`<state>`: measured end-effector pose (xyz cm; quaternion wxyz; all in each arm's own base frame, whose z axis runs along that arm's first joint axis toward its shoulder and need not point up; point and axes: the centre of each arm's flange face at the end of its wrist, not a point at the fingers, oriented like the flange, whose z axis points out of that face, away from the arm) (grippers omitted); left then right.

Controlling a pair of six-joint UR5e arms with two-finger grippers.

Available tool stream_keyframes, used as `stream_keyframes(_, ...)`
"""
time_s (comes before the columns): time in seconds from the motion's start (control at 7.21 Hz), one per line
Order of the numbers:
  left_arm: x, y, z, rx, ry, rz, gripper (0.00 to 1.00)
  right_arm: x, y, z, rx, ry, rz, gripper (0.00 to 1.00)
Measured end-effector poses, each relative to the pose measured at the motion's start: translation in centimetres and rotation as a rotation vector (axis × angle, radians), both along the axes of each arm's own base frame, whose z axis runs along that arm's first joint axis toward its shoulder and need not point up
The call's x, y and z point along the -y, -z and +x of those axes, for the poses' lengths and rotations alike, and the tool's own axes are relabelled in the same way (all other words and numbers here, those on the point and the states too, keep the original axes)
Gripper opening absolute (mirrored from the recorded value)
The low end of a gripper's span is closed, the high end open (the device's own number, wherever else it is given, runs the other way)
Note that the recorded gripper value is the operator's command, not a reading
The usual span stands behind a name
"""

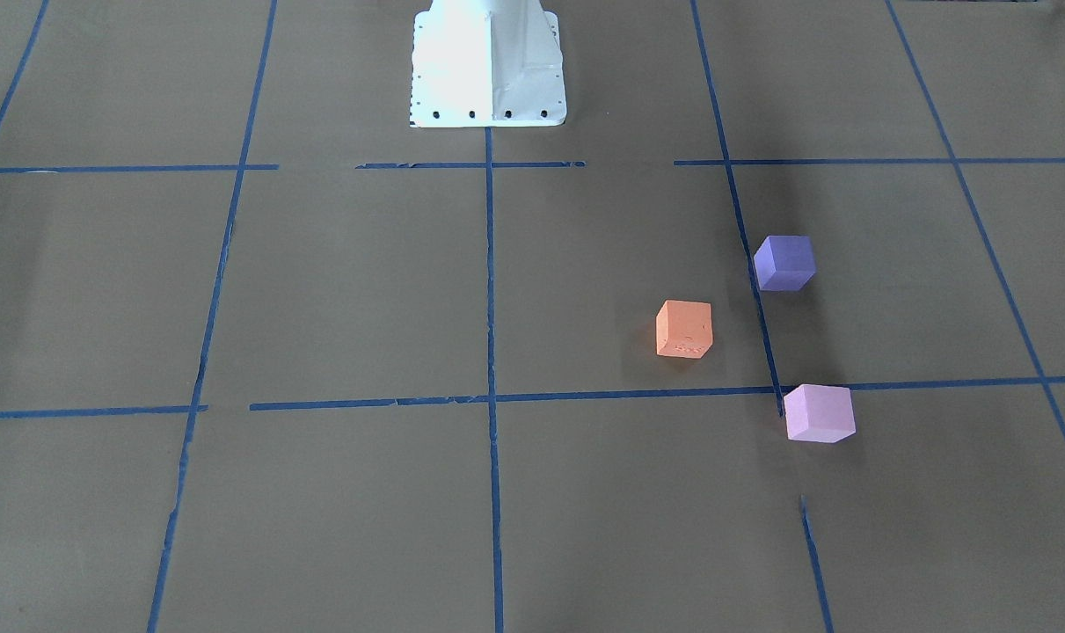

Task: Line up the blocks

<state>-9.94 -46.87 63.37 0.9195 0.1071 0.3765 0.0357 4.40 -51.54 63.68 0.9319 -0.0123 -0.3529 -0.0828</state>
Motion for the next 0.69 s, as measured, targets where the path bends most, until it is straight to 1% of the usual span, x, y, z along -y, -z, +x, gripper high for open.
stream_keyframes(0.42, -0.1, -0.4, 0.7, -0.014, -0.013, -0.032, 1.0, 0.0, 0.0, 0.0, 0.0, 0.0, 0.0, 1.0)
stream_keyframes(0.55, 0.6, 0.2, 1.5, -0.015, -0.019, -0.031, 1.0, 0.0, 0.0, 0.0, 0.0, 0.0, 0.0, 1.0)
stream_keyframes(0.69, 2.3, 1.9, 3.4, -0.019, -0.023, -0.036, 1.0, 0.0, 0.0, 0.0, 0.0, 0.0, 0.0, 1.0)
